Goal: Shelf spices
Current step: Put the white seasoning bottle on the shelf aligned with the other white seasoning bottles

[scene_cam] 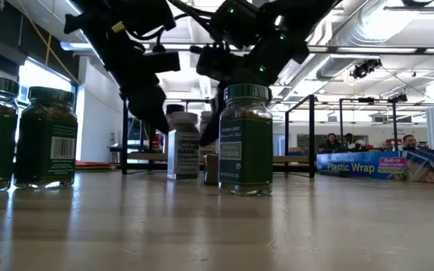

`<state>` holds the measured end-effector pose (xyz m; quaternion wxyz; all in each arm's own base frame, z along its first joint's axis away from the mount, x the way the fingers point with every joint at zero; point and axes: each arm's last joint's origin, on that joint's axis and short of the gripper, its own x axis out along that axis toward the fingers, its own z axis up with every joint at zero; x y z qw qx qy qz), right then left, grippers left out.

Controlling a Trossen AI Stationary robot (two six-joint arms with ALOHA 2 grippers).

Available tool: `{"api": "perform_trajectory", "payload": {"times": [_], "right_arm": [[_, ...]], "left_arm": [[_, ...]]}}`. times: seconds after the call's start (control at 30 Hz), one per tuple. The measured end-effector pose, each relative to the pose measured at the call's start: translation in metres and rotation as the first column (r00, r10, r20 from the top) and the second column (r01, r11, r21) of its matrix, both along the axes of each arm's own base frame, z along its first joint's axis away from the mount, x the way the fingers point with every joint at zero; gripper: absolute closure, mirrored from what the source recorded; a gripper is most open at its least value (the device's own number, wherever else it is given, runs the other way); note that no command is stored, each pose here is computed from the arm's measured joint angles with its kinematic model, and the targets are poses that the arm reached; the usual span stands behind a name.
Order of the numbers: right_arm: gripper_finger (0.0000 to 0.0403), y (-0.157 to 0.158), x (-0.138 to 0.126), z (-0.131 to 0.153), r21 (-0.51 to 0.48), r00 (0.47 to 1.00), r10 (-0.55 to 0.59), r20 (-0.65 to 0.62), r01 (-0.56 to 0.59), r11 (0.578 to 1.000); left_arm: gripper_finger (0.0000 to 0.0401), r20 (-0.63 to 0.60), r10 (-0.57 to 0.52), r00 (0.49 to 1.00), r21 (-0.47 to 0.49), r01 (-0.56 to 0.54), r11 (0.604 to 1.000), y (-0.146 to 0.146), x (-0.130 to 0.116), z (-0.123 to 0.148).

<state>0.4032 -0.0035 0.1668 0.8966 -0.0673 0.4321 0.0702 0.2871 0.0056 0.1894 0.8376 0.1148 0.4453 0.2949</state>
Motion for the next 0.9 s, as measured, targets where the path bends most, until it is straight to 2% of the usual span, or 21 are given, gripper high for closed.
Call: {"api": "perform_trajectory", "payload": {"times": [0.17, 0.27, 0.37, 0.43, 0.5, 0.6, 0.73, 0.83, 0.9], "right_arm": [[0.0289, 0.011, -0.009, 0.008, -0.002, 0.999, -0.008, -0.052, 0.008, 1.000], [0.0289, 0.014, -0.014, 0.021, -0.042, 0.999, -0.021, -0.034, 0.020, 0.999], [0.0289, 0.013, -0.015, 0.031, -0.072, 1.000, 0.014, 0.006, -0.014, 0.997], [0.0289, 0.009, -0.017, 0.026, -0.035, 0.993, 0.106, 0.055, -0.104, 0.994], [0.0289, 0.001, -0.025, 0.009, 0.028, 0.987, 0.133, 0.092, -0.136, 0.990], [0.0289, -0.013, -0.039, -0.006, 0.107, 0.991, 0.041, 0.129, -0.055, 0.993], [0.0289, -0.022, -0.047, 0.001, 0.155, 0.961, -0.045, 0.274, 0.002, 0.988], [0.0289, -0.024, -0.048, 0.001, 0.167, 0.946, -0.064, 0.316, 0.011, 0.986], [0.0289, -0.026, -0.046, 0.005, 0.136, 0.936, -0.055, 0.346, 0.008, 0.991]], "left_arm": [[0.0146, -0.007, 0.033, 0.999, 0.010, -0.033, 0.999, -0.006, -0.014, 0.012], [0.0146, 0.007, 0.030, 1.000, -0.008, -0.030, 1.000, -0.015, -0.024, 0.021], [0.0146, 0.056, 0.018, 0.998, -0.036, -0.016, 0.999, -0.026, -0.031, 0.030], [0.0146, 0.087, 0.010, 0.996, -0.049, -0.006, 0.999, -0.034, -0.033, 0.033], [0.0146, 0.102, 0.000, 0.995, -0.057, 0.006, 0.998, -0.043, -0.036, 0.033], [0.0146, 0.136, -0.002, 0.991, -0.061, 0.010, 0.998, -0.055, -0.038, 0.033], [0.0146, 0.181, 0.002, 0.983, -0.041, 0.005, 0.999, -0.066, -0.042, 0.025], [0.0146, 0.211, 0.012, 0.978, -0.052, -0.001, 0.999, -0.068, -0.044, 0.019], [0.0146, 0.229, 0.017, 0.973, -0.065, -0.002, 0.998, -0.068, -0.044, 0.013]]}}
